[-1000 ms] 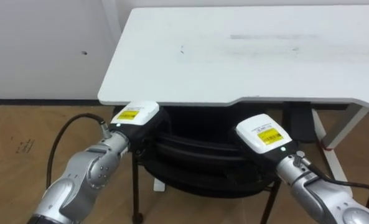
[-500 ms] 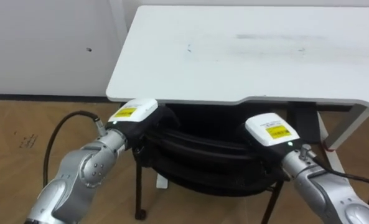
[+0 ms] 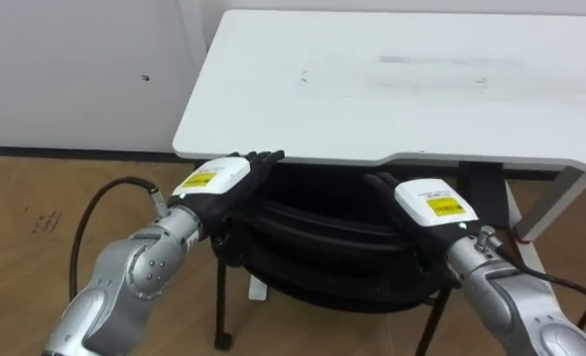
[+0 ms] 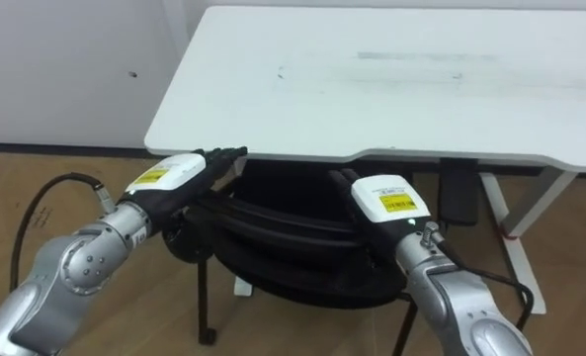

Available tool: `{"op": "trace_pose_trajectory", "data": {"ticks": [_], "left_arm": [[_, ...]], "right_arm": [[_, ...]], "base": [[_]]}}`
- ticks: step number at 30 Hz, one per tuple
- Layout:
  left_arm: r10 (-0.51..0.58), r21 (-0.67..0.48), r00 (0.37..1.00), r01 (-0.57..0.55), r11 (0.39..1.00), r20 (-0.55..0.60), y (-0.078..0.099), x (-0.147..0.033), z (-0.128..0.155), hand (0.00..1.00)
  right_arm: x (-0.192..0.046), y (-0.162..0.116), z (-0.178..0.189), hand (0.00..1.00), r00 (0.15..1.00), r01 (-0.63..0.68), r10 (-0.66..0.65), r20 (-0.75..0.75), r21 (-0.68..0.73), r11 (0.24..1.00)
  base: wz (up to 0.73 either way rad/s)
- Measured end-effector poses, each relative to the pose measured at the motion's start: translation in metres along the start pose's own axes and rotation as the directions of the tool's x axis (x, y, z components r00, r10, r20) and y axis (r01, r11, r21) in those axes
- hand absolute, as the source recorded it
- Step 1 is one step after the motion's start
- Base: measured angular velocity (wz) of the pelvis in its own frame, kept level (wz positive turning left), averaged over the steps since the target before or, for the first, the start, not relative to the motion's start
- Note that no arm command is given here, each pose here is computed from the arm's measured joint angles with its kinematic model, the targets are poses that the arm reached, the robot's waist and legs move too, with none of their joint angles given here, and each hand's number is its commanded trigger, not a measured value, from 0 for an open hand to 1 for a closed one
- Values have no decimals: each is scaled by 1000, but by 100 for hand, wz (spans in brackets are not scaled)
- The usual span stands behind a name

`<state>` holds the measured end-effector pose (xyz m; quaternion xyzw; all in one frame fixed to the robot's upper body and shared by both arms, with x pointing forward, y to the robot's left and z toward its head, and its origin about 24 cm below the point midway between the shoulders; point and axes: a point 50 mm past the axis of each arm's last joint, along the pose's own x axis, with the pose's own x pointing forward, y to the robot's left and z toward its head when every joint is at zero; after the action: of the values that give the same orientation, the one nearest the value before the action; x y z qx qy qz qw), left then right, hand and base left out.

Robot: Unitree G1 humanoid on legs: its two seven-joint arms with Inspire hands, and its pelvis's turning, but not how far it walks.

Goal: Push chair

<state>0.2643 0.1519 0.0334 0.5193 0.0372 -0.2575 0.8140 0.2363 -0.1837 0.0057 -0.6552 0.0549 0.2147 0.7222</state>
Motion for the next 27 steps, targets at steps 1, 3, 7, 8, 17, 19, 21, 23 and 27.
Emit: {"op": "trace_pose_trajectory", "data": {"ticks": [1,3,7,8,17,19,21,23,27], "left_arm": [[26,-10,1000,-26,1000,-7,5,-1,-3,0],[86,-11,996,-86,996,-22,17,-2,-7,0],[320,5,947,-320,947,-38,62,-17,-13,0],[361,10,932,-361,932,-38,69,-21,-13,0],[828,98,561,-824,559,0,140,-86,-22,0],[901,124,434,-893,432,-12,148,-103,-30,0],[944,163,328,-930,330,-40,148,-122,-43,0],[969,206,234,-948,245,-73,146,-139,-54,0],[979,286,130,-943,170,-154,127,-165,-75,0]], "right_arm": [[0,-1,-1,0,1000,3,-3,-1,1,1000],[-1,-6,-3,0,1000,5,-5,0,0,1000],[-4,-16,-7,0,1000,17,-16,17,-22,1000],[-4,-19,-7,0,999,24,-23,23,-31,999],[-33,-63,-39,0,986,167,-165,27,-89,982],[-47,-60,-49,0,984,180,-180,9,-91,980],[-58,-60,-54,0,976,218,-220,-4,-90,972],[-69,-65,-62,0,963,267,-269,-21,-71,961],[-105,-89,-89,0,780,615,-598,-185,43,788]], "base": [[0],[2],[7],[8],[3],[11],[3],[0],[2]]}}
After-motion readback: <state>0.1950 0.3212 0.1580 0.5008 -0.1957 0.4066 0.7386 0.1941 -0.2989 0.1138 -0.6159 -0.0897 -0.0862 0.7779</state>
